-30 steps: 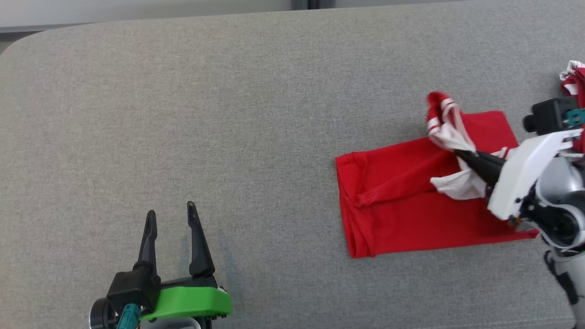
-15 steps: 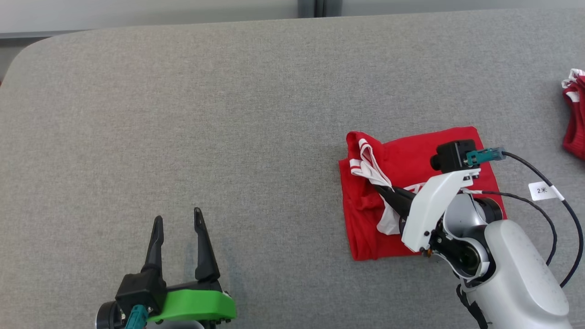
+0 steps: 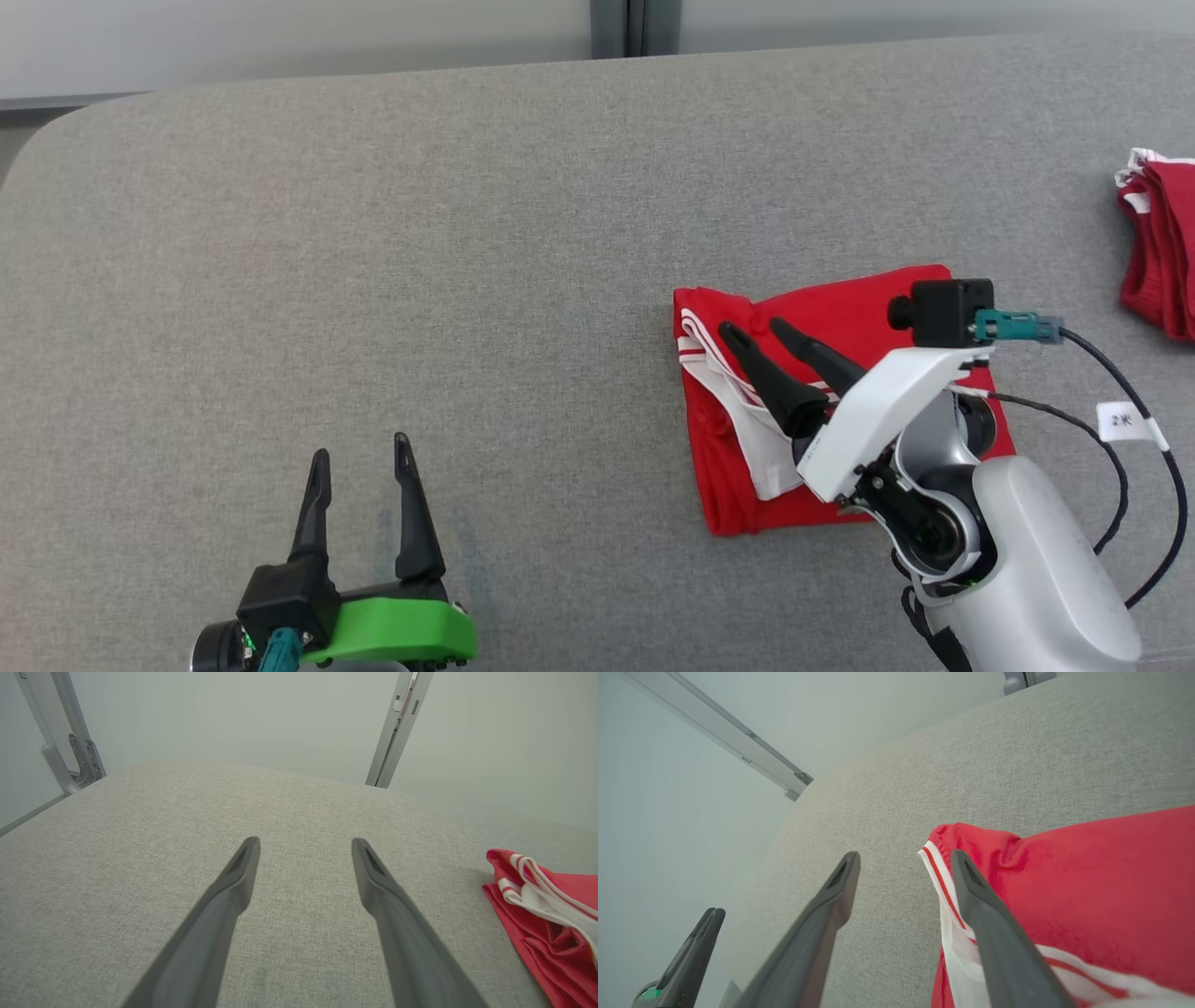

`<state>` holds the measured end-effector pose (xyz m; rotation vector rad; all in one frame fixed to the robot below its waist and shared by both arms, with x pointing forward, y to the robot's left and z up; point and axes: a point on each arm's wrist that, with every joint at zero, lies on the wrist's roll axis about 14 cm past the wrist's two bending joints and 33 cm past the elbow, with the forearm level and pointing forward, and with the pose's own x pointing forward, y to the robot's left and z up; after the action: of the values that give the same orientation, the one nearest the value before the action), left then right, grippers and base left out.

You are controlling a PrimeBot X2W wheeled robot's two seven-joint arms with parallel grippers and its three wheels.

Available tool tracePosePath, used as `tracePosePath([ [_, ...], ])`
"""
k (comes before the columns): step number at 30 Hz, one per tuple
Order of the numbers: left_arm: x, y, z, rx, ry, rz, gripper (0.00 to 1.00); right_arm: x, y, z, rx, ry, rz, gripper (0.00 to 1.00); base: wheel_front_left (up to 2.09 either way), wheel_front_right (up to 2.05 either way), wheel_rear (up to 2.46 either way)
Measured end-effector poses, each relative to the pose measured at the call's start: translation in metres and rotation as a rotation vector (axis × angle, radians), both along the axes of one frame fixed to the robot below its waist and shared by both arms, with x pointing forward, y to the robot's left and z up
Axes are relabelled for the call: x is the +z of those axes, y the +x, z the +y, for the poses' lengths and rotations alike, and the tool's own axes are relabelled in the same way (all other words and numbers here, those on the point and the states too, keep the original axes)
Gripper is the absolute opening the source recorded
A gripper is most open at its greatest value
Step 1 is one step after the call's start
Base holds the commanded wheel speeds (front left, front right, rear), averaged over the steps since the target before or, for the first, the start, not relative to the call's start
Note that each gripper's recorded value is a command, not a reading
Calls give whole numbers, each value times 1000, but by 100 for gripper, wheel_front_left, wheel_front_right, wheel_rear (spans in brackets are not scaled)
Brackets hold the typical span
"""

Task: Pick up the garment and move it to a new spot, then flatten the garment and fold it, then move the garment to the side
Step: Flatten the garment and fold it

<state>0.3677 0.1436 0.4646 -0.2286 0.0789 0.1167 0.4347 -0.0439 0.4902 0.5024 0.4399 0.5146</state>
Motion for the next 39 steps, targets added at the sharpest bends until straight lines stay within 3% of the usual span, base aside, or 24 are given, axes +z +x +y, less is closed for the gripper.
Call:
tracePosePath([
  [4,6,-1,5,5,17,-20,100,22,-1,-18,-84,3,-129,100,0,0,0],
  [10,14,-5,9,9,27,-49,100,37,-11,-73,-239,-106,-308,100,0,0,0],
  [15,24,-9,5,-25,64,-84,100,33,-27,-125,-353,-268,-420,100,0,0,0],
  [18,24,-13,4,-47,92,-89,100,22,-41,-145,-351,-412,-481,100,0,0,0],
  [25,24,-30,16,-46,140,-93,100,-1,-74,-164,-358,-534,-489,100,0,0,0],
  [29,20,-39,22,-45,157,-82,100,23,-80,-165,-413,-523,-565,100,0,0,0],
  [39,9,-57,28,-44,153,-46,100,6,-97,-159,-419,-499,-510,100,0,0,0],
])
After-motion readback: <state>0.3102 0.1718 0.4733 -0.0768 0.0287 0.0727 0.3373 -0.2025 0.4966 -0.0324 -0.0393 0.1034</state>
